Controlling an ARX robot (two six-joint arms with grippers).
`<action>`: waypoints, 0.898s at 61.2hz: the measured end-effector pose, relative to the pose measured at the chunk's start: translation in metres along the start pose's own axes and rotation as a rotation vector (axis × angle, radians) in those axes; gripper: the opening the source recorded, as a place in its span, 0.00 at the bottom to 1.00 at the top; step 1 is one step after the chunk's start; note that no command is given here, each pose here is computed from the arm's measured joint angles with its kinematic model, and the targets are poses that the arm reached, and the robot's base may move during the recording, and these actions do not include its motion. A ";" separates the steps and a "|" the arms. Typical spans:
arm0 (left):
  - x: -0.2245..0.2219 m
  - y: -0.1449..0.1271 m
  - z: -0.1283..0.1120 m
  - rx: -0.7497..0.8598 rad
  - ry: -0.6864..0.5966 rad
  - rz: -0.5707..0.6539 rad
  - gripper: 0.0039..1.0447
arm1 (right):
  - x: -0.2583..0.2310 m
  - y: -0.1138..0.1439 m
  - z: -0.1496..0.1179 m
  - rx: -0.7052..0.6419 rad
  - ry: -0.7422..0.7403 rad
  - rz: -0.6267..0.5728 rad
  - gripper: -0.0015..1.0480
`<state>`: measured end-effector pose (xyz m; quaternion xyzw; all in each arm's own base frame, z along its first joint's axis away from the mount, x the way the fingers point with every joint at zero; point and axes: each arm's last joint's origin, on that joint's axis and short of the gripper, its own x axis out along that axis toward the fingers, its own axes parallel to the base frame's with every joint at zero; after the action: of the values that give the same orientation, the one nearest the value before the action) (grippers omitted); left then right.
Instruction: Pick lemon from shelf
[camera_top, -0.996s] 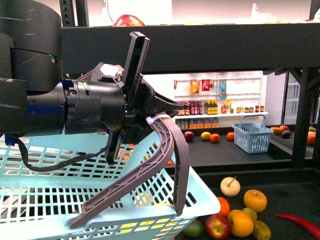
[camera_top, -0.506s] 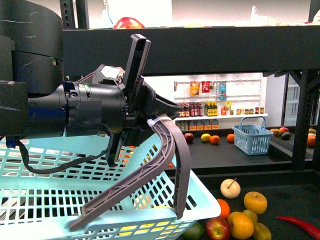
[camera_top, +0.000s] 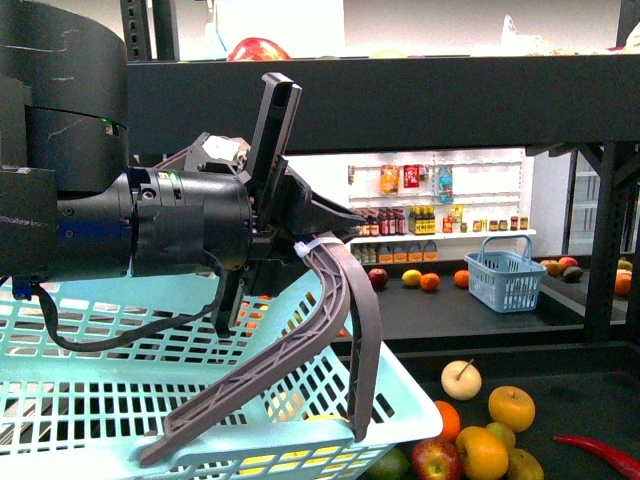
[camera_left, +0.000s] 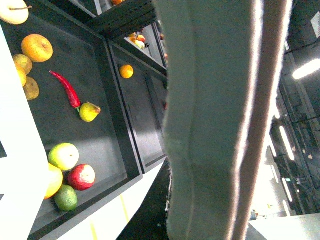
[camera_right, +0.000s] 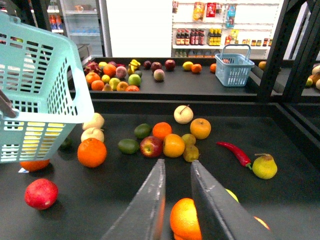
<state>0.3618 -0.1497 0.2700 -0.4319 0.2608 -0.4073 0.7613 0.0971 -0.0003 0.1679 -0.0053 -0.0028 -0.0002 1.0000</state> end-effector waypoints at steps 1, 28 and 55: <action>0.000 0.000 0.000 0.000 0.000 0.000 0.06 | 0.000 0.000 0.000 0.000 0.000 0.000 0.28; 0.000 0.000 0.000 0.000 0.000 0.000 0.06 | 0.000 0.000 0.000 0.001 0.000 0.000 0.94; -0.017 0.011 0.032 -0.050 -0.399 0.130 0.06 | 0.000 0.000 0.000 0.002 0.000 0.000 0.93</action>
<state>0.3808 -0.1176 0.2771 -0.5049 0.1423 -0.2572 0.8116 0.0971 -0.0003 0.1680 -0.0041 -0.0030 -0.0004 1.0000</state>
